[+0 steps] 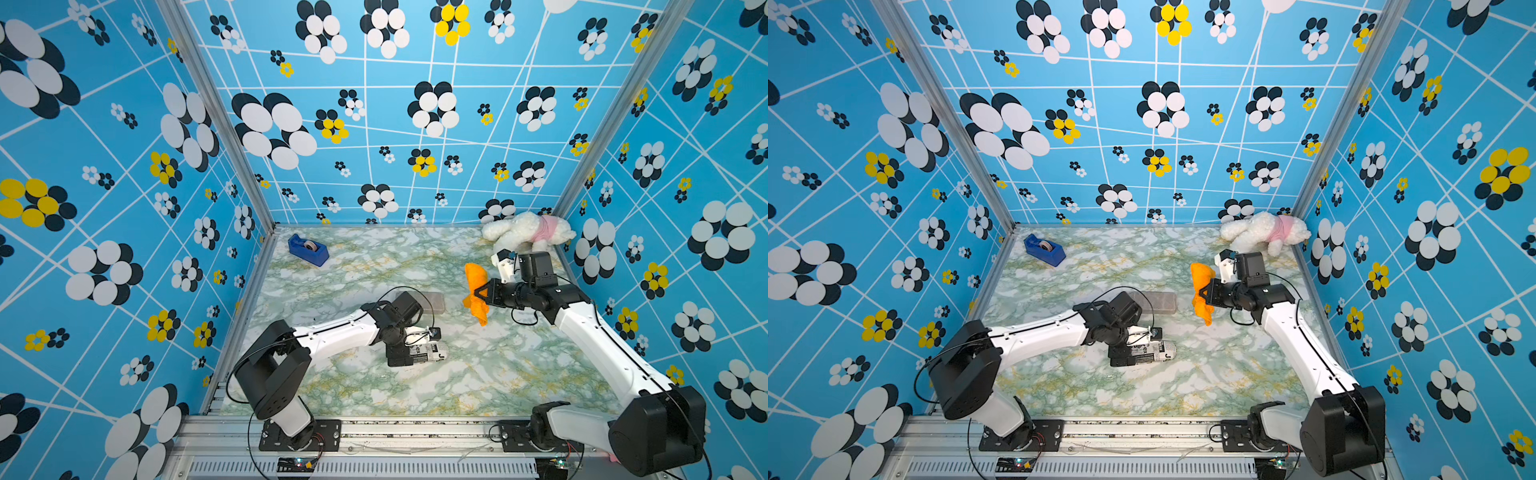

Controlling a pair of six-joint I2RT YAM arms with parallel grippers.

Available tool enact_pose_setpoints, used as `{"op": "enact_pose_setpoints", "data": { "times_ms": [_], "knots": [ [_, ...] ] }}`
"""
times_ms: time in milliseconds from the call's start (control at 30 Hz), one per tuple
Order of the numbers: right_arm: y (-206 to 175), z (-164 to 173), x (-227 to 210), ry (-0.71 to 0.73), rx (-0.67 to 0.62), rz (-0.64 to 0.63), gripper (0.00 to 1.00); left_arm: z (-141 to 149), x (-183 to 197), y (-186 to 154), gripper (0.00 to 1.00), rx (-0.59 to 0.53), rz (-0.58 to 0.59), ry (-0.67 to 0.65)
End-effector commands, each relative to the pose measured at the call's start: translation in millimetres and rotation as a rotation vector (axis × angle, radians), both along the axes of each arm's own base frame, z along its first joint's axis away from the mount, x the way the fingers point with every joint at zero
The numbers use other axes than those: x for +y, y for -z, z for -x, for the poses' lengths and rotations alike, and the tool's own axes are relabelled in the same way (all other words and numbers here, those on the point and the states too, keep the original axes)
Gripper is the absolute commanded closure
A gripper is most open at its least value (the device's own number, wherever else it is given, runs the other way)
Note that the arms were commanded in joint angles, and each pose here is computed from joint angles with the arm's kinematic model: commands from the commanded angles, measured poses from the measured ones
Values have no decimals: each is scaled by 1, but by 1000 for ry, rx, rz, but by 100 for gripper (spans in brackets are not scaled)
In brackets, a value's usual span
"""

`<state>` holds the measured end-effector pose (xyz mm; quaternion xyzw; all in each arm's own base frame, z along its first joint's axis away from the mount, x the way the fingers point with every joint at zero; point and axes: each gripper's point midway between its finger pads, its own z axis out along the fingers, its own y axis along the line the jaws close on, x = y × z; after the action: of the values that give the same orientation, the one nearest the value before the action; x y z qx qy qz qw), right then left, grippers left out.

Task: Wipe the eyeglass case
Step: Place the eyeglass case at the center of the board, then pick up the eyeglass case from the center of the board.

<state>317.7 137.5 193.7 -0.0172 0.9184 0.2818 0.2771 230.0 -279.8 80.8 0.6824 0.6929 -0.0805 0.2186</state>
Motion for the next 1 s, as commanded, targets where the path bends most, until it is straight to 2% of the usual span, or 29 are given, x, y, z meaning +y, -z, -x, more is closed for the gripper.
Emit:
{"op": "enact_pose_setpoints", "data": {
  "times_ms": [0,200,300,400,533,700,967],
  "knots": [
    [-37,2,-2,-18,-84,11,100,-10,15,-43,4,-41,103,-71],
    [-44,-2,-2,-13,-134,10,100,-36,29,-73,6,-161,157,-116],
    [-32,-8,-2,-4,-117,15,100,-56,26,-75,7,-156,171,-110],
    [-33,-14,7,-21,-86,-33,100,-78,19,-76,7,-127,170,-82],
    [-40,-19,9,-8,-117,-55,100,-100,9,-63,7,-40,161,-13],
    [-24,-15,3,-32,-88,18,100,-121,-3,-34,8,87,104,43],
    [-4,-18,3,-50,-43,43,100,-140,-12,8,8,158,70,50]
  ]
}}
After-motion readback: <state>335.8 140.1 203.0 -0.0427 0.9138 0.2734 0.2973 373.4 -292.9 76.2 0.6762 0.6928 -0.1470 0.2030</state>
